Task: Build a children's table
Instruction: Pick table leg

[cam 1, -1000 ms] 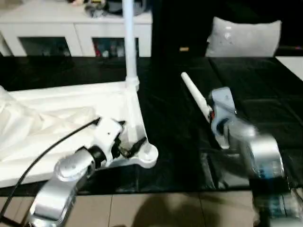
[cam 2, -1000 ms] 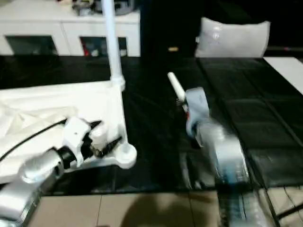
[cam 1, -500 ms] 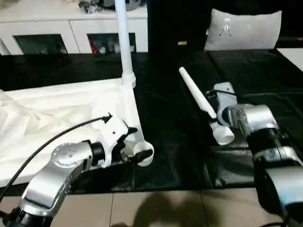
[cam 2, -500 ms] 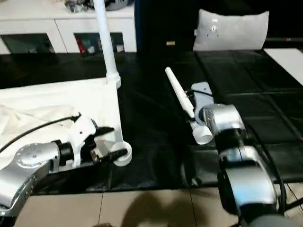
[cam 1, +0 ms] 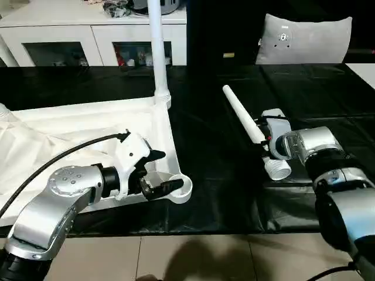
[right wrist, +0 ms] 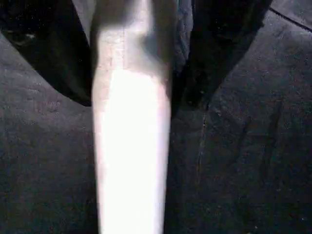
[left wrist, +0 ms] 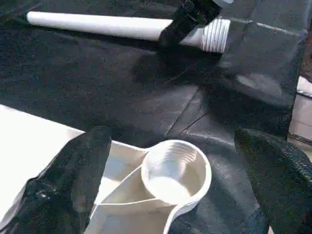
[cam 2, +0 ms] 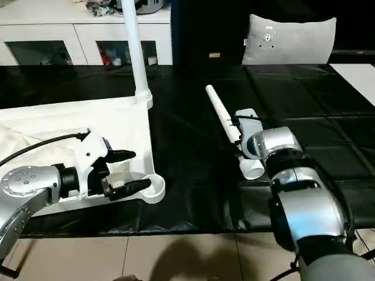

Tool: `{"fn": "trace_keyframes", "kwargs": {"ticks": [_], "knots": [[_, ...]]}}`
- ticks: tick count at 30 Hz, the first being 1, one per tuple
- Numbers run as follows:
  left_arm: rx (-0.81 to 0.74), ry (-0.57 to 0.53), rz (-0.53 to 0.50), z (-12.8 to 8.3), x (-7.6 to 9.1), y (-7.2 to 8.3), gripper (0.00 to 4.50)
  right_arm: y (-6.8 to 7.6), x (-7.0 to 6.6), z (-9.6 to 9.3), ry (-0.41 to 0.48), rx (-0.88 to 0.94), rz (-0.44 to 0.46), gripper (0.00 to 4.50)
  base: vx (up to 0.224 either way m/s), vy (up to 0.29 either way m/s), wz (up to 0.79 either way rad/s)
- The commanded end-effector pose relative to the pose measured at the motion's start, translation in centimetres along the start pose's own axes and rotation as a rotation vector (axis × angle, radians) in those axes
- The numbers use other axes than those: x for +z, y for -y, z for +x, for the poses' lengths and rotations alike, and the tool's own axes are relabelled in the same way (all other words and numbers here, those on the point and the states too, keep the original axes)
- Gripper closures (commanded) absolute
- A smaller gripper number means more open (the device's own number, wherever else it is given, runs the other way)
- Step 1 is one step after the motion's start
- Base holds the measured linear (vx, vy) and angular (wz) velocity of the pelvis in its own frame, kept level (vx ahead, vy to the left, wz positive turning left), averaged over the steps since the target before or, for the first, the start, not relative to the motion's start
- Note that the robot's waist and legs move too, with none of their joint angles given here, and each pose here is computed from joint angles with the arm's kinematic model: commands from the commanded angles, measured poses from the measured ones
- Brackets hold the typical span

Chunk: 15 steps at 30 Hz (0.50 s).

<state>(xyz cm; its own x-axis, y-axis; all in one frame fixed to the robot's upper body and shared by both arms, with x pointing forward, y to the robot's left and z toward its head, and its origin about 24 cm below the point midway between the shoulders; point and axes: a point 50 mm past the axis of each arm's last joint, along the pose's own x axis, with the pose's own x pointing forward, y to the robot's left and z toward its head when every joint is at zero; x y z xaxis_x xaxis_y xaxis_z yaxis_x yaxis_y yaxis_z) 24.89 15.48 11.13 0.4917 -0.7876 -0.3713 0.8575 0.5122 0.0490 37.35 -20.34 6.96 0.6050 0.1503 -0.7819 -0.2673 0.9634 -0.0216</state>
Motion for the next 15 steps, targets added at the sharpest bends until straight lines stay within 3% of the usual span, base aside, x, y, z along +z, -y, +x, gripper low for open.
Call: {"fn": "trace_keyframes", "kwargs": {"ticks": [1, 10, 12, 15], "knots": [[-0.003, 0.002, 0.006, -0.07, 0.27, 0.08, 0.0, 0.16, -0.46, 0.13, -0.021, 0.012, 0.01, 1.94, 0.0, 0.0, 0.0], [0.012, 0.018, -0.012, 0.37, 0.42, 0.07, 0.0, 0.41, -0.68, 0.22, -0.019, 0.028, -0.02, 2.6, 0.0, 0.0, 0.0], [0.025, 0.033, -0.015, 0.49, 0.62, 0.0, 0.0, 0.54, -0.51, 0.19, 0.014, 0.033, -0.019, 2.63, 0.0, 0.0, 0.0], [0.053, 0.077, -0.04, 0.72, 1.1, -0.03, 0.0, 0.77, 0.16, -0.06, 0.125, 0.072, 0.065, 2.64, 0.0, 0.0, 0.0]]}}
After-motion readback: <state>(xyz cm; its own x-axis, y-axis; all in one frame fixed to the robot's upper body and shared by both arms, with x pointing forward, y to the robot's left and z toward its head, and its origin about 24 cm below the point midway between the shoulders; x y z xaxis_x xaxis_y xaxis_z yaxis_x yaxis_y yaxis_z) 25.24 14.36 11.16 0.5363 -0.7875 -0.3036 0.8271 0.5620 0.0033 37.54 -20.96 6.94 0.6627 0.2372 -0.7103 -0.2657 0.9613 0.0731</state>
